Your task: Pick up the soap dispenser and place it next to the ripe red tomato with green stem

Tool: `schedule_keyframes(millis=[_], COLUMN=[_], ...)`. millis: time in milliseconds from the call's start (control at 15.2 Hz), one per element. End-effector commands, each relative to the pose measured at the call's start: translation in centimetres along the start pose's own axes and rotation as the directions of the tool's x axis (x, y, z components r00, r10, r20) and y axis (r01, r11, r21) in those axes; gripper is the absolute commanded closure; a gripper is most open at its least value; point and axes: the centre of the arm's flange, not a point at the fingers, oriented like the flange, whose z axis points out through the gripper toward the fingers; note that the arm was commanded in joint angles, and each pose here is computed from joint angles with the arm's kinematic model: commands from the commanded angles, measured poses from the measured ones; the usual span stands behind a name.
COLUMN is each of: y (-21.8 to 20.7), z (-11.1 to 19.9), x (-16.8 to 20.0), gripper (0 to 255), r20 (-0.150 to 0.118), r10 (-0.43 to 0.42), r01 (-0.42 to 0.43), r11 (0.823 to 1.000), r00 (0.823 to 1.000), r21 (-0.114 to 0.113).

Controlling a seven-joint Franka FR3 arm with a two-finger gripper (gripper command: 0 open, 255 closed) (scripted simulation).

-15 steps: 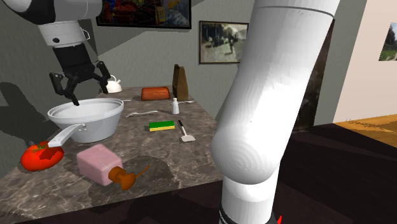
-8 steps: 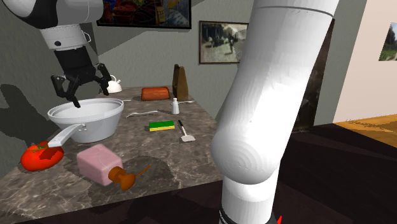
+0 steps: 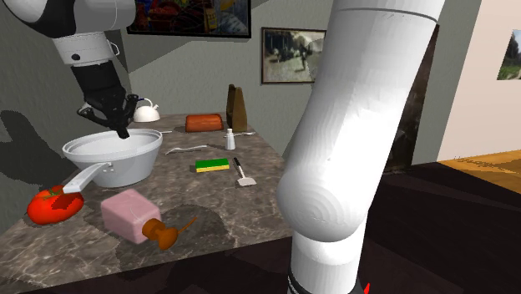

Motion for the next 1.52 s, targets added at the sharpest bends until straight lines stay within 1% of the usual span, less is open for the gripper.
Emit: schedule_keyframes(millis=[0, 132, 198, 1320, 1452], y=[0.0, 0.0, 0.0, -6.1, -6.2], z=[0.0, 0.0, 0.0, 17.2, 18.3], x=[0.0, 0.0, 0.0, -13.3, -13.2], gripper=[255, 255, 0, 0, 0], r20=[0.000, 0.000, 0.000, -0.038, -0.038], r10=[0.000, 0.000, 0.000, -0.040, -0.040], r01=[0.000, 0.000, 0.000, 0.041, 0.041], r11=[1.000, 1.000, 1.000, 0.999, 0.999], r00=[1.000, 1.000, 1.000, 0.998, 0.998], r21=[0.000, 0.000, 0.000, 0.022, 0.022])
